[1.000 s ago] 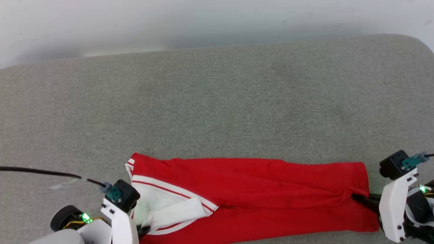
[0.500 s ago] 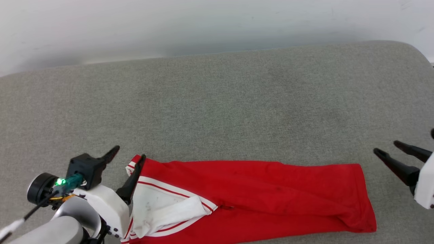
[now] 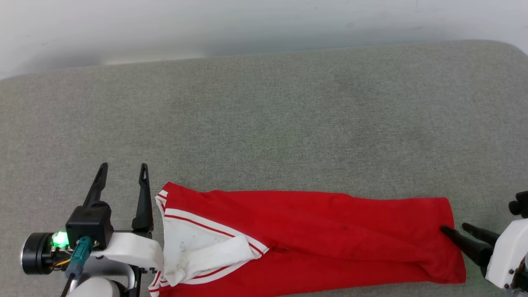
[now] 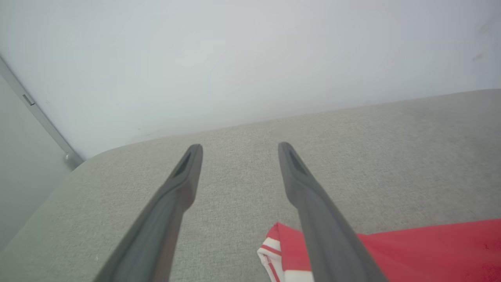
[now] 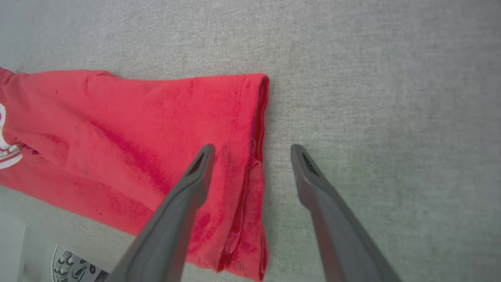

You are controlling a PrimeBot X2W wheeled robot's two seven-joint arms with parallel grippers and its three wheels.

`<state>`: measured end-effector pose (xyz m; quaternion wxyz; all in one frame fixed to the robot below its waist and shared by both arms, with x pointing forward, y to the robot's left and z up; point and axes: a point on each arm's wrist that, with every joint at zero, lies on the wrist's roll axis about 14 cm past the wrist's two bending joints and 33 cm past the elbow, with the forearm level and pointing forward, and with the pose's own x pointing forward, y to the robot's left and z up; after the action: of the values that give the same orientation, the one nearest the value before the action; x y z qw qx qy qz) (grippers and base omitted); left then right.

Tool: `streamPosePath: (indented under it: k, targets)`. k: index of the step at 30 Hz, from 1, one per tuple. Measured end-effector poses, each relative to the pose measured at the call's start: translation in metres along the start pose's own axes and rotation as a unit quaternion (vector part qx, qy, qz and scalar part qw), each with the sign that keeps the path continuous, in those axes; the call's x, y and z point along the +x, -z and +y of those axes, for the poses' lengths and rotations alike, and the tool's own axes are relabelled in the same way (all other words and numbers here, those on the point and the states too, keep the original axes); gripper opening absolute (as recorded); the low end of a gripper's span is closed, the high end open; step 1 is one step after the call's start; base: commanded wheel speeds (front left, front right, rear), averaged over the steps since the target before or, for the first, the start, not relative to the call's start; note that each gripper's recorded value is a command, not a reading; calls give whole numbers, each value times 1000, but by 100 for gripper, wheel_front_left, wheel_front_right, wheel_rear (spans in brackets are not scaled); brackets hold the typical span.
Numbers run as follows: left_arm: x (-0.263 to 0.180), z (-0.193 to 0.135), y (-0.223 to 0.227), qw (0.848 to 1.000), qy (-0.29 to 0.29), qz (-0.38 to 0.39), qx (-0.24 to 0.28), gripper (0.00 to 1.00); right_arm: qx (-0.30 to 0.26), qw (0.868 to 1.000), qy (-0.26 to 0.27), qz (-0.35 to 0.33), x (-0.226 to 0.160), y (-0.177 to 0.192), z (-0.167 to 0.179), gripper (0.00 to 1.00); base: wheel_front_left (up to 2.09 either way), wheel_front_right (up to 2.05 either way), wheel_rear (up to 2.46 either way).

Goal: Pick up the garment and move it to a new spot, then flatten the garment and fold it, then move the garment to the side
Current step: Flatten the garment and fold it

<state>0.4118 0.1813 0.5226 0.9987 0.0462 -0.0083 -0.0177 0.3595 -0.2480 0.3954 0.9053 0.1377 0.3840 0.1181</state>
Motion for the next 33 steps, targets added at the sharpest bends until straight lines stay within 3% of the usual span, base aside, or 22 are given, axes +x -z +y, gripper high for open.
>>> streamPosePath:
  k: [10,16,17,18,19,27,33]
  targets:
    - [-19,14,6,997,-77,-25,-6,100,39,997,-27,64,20,37,22,100,0,0,0]
    - [-33,15,9,995,-93,-32,5,100,39,995,-31,81,26,44,27,100,0,0,0]
    - [-34,15,9,995,-94,-33,7,100,38,996,-30,81,27,43,27,49,0,0,0]
    - [-35,16,9,995,-98,-35,9,100,35,996,-29,80,27,42,27,8,0,0,0]
    - [-36,17,8,994,-101,-36,12,100,31,996,-28,79,28,41,26,0,0,0,0]
    - [-49,15,9,993,-107,-38,23,100,9,998,-19,52,18,21,19,0,0,0,0]
    - [-57,14,10,993,-108,-36,24,100,-18,999,36,34,-6,-3,-22,0,0,0,0]
